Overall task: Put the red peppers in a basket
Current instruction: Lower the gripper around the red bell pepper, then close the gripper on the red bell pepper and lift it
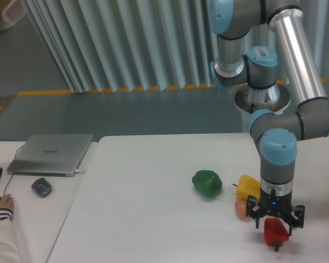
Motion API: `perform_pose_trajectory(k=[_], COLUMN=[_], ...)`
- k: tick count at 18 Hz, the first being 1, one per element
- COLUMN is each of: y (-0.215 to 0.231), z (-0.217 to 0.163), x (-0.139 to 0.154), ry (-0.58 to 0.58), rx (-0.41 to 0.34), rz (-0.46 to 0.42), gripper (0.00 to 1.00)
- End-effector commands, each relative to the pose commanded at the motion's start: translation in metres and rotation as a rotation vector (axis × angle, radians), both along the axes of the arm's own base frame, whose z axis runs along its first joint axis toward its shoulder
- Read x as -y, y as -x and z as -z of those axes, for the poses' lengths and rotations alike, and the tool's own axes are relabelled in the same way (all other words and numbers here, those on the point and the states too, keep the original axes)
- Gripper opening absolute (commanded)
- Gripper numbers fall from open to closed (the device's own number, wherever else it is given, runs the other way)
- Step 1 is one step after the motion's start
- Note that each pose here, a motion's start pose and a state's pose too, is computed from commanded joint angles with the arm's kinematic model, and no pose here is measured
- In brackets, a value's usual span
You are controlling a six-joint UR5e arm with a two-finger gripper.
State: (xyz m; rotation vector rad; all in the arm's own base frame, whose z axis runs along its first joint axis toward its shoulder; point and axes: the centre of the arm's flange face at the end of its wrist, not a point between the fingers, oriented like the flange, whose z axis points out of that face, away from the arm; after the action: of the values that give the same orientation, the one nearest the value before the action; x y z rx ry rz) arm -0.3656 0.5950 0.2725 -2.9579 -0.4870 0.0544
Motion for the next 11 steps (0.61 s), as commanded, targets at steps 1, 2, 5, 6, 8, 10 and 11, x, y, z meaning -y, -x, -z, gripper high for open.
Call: perform_pose_trajectory(k=[1, 2, 5, 6, 8, 10, 11], y=[0.000, 0.000, 0.000, 0.000, 0.000, -0.002, -0.002], z=[-0.002, -0.005, -0.011, -0.012, -0.011, -0.010, -0.010], x=[0.000, 0.000, -0.001, 0.000, 0.000, 0.000, 0.000], ry=[-0.002, -0.007, -0.013, -0.014, -0.013, -0.011, -0.011], rx=[-0.002, -0.004, -0.012, -0.013, -0.012, -0.010, -0.009], rz=[0.000, 0.002, 0.011, 0.011, 0.009, 0.011, 0.008], gripper=[0.83, 0.82, 0.78, 0.73, 0.70, 0.63, 0.59])
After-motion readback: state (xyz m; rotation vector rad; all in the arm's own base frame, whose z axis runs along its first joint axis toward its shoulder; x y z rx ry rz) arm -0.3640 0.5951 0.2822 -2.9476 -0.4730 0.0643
